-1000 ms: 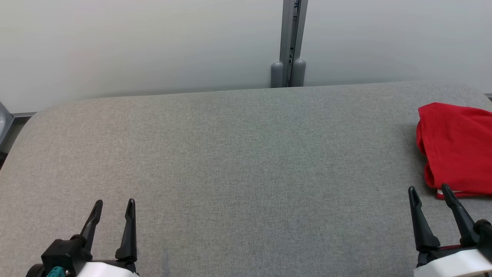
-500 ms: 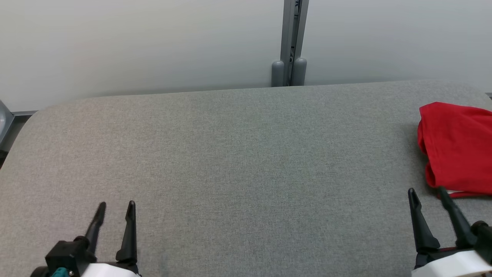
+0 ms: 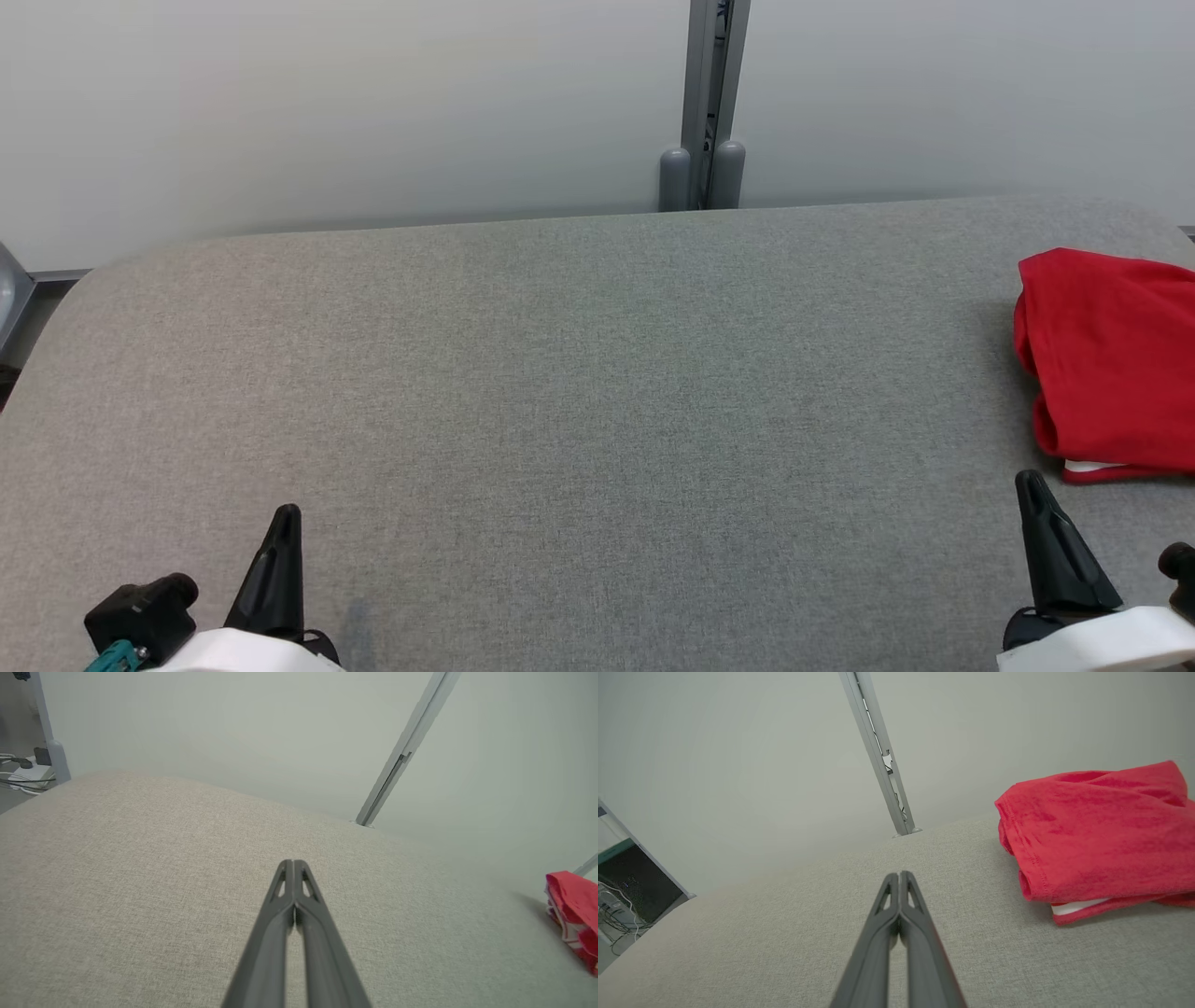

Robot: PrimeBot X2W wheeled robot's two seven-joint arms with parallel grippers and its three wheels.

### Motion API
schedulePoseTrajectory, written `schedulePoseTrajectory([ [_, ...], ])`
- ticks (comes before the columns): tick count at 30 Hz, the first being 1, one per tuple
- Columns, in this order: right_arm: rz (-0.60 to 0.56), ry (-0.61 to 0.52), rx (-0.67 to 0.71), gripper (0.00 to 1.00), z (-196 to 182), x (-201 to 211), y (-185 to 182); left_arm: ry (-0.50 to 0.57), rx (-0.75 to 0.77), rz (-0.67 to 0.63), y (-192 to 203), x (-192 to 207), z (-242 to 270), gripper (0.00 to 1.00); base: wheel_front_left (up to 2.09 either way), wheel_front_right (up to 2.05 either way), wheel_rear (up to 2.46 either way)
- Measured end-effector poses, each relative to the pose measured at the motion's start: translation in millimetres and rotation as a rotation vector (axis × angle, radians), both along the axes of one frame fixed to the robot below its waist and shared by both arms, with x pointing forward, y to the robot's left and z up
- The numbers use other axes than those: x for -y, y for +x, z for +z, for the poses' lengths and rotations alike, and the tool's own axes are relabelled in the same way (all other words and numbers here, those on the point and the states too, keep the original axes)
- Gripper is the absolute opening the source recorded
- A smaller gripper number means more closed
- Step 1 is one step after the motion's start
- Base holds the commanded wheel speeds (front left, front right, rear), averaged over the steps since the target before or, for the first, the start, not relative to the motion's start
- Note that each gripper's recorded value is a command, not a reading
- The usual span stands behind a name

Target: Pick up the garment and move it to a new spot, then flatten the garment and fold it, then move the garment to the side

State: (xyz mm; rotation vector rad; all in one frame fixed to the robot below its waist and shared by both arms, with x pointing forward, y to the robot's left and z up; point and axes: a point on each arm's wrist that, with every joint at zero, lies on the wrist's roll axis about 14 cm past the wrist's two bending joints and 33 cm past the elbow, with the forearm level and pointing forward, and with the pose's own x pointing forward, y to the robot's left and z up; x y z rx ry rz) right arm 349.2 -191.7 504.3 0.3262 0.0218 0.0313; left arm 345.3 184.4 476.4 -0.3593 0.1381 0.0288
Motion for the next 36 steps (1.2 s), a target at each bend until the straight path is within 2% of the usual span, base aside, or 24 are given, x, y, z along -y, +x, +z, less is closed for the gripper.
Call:
schedulePoseTrajectory([
  [18, -0.023, 0.313, -0.015, 0.0, -2, 3, 10, -0.292, -0.041, 0.045, 11, -5, -5, 0.0, 0.0, 0.0, 0.0],
  [36, -0.037, 0.553, -0.027, 0.0, -4, 5, 18, -0.532, -0.037, 0.067, 20, -6, -1, 0.0, 0.0, 0.0, 0.0],
])
